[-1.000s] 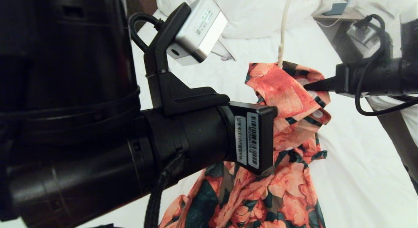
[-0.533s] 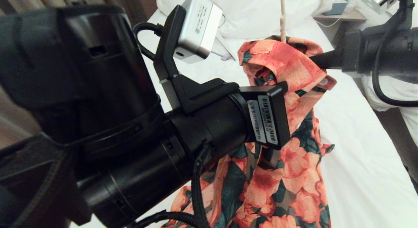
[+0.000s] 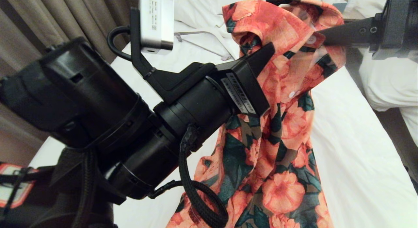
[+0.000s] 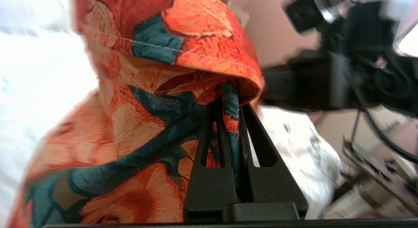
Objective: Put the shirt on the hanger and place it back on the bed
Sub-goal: Hook the other side of the shirt onto the hanger
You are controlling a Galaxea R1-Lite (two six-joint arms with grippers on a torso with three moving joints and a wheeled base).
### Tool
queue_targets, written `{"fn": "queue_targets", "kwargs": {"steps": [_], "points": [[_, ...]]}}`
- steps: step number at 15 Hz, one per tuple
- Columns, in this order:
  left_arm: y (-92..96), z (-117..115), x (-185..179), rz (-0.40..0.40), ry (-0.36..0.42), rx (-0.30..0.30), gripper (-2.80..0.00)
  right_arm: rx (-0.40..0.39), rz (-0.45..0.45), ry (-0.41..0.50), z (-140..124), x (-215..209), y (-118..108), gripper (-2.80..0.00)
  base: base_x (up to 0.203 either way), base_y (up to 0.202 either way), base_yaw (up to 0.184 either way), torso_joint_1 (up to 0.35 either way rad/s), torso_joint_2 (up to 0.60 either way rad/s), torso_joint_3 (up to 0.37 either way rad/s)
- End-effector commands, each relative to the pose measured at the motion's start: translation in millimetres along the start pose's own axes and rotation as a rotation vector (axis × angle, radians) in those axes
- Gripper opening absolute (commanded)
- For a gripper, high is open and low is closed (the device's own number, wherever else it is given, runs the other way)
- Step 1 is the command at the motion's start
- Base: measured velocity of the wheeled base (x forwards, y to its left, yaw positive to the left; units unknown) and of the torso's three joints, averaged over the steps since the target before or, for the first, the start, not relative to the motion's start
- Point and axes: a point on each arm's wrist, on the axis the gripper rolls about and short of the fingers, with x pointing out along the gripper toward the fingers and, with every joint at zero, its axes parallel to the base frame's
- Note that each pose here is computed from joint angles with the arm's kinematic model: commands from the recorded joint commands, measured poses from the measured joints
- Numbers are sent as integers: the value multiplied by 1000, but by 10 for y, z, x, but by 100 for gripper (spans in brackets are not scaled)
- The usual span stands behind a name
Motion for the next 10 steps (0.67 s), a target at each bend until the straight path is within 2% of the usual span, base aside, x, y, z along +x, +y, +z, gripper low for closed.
{"fn": "queue_targets", "kwargs": {"steps": [1, 5, 10], "points": [[110, -9, -1, 5, -2, 13, -280, -5, 14, -11, 18, -75, 60, -280, 0, 0, 0, 0, 0, 0], [182, 80, -6, -35, -100, 25, -280, 1, 56, 25, -28, -112, 178, -280, 0, 0, 0, 0, 0, 0], [180, 75, -29, -56, -106, 27, -280, 1, 65, 32, -41, -90, 190, -280, 0, 0, 0, 0, 0, 0]]}}
